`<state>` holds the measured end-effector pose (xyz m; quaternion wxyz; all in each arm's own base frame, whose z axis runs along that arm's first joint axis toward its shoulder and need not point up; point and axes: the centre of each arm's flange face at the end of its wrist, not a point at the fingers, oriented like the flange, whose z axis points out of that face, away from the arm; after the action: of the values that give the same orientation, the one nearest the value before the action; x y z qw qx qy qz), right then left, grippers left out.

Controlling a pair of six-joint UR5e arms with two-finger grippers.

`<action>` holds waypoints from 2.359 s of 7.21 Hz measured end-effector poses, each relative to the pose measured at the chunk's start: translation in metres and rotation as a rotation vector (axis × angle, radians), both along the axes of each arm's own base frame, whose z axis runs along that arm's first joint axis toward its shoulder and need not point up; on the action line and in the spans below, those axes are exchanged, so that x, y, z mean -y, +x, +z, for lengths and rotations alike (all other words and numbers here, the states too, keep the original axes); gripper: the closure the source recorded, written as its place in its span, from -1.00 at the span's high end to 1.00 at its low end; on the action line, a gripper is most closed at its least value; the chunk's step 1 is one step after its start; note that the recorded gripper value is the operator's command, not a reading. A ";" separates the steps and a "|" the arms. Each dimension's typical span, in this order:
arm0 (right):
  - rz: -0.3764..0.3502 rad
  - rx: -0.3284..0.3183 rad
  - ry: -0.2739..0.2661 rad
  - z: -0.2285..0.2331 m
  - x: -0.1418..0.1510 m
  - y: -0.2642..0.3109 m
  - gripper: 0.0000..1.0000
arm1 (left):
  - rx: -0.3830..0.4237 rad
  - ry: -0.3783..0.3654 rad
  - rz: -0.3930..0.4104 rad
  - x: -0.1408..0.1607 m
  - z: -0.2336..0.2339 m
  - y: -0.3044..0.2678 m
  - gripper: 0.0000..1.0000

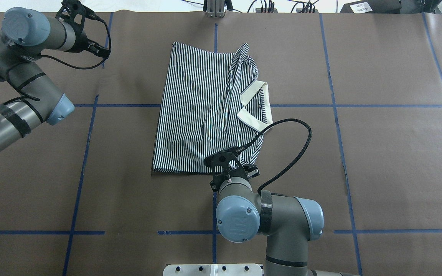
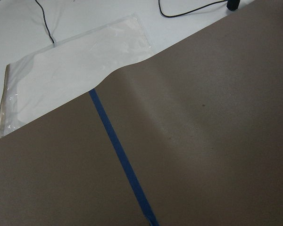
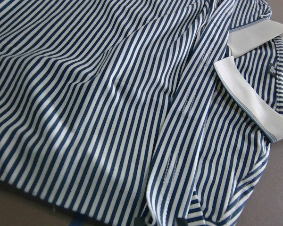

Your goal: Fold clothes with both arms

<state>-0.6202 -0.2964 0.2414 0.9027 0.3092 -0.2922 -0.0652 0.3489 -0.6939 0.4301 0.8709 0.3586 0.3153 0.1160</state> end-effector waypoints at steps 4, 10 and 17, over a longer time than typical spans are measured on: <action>0.022 0.084 0.010 -0.033 0.005 0.024 -1.00 | 0.000 0.000 0.004 -0.001 0.000 0.003 1.00; 0.106 0.198 0.035 -0.073 0.049 0.103 -1.00 | -0.041 -0.020 0.009 -0.027 0.000 0.016 1.00; 0.308 0.319 -0.121 -0.014 -0.015 0.095 0.98 | -0.049 -0.024 0.013 -0.033 0.000 0.020 1.00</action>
<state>-0.5254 -0.2814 0.2274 0.8611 0.3020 -0.3842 0.1405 0.3691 -0.6608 0.4299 0.8664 0.3488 0.3402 0.1090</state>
